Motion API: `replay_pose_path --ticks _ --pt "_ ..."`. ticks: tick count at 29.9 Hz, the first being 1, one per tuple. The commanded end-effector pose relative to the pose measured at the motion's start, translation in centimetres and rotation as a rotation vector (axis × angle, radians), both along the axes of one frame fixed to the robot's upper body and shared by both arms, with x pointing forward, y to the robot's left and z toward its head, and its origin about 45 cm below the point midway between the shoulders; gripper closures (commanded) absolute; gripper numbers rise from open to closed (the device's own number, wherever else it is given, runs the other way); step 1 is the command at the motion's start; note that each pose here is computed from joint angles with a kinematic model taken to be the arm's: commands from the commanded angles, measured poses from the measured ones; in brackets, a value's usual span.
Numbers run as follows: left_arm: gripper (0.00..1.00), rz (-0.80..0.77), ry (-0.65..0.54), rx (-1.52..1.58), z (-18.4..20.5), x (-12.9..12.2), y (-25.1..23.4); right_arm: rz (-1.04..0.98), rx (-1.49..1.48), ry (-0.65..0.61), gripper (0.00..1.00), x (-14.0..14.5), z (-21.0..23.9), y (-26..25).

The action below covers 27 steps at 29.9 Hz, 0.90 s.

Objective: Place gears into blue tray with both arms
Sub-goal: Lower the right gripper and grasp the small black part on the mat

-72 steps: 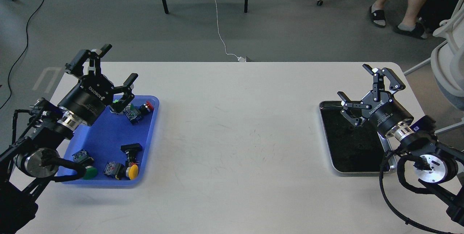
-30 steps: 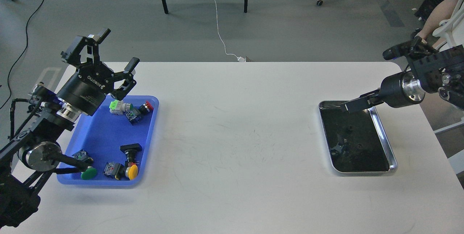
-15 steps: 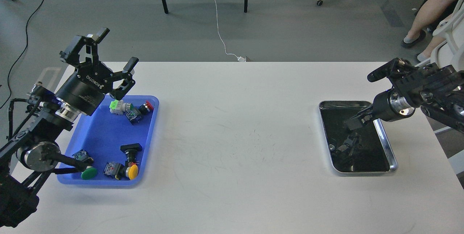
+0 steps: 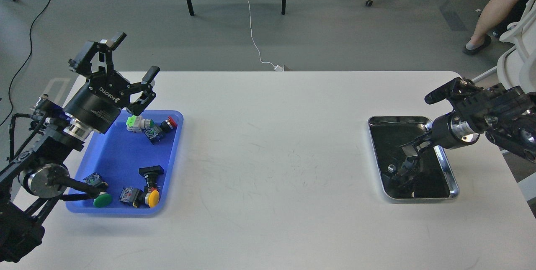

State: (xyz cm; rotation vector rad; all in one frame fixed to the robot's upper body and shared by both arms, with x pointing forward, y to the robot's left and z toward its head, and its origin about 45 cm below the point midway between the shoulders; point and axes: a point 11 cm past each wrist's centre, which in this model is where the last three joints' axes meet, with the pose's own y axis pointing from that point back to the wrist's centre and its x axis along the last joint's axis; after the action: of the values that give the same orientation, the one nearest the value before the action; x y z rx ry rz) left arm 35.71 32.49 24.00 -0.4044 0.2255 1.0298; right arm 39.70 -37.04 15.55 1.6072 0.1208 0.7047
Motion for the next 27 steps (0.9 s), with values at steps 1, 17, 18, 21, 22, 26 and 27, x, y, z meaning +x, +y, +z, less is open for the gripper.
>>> replay_pose_path --ticks 1,17,18,21,22,26,27 --pt "0.02 0.002 -0.001 0.000 0.0 0.0 0.0 0.009 0.002 -0.005 0.39 0.0 -0.6 0.3" --pt "0.02 0.006 -0.005 0.005 0.2 0.1 0.3 0.030 0.001 0.001 0.52 0.1 -1.4 1.4" --pt "0.02 0.005 -0.005 0.004 0.2 0.1 0.3 0.030 0.001 0.001 0.53 0.1 -1.4 1.4" --pt "0.02 0.006 -0.005 0.004 0.2 0.0 0.3 0.027 -0.002 0.006 0.54 -0.1 -1.6 1.3" --pt "0.02 0.007 -0.003 0.005 0.2 0.0 0.4 0.027 -0.002 0.006 0.55 -0.1 -1.6 1.3" --pt "0.02 0.008 -0.002 0.005 0.1 0.0 0.4 0.026 -0.002 0.006 0.69 -0.1 -1.5 1.2" --pt "0.02 0.008 -0.002 0.005 0.1 0.0 0.4 0.027 -0.002 0.006 0.72 -0.1 -1.6 1.3"
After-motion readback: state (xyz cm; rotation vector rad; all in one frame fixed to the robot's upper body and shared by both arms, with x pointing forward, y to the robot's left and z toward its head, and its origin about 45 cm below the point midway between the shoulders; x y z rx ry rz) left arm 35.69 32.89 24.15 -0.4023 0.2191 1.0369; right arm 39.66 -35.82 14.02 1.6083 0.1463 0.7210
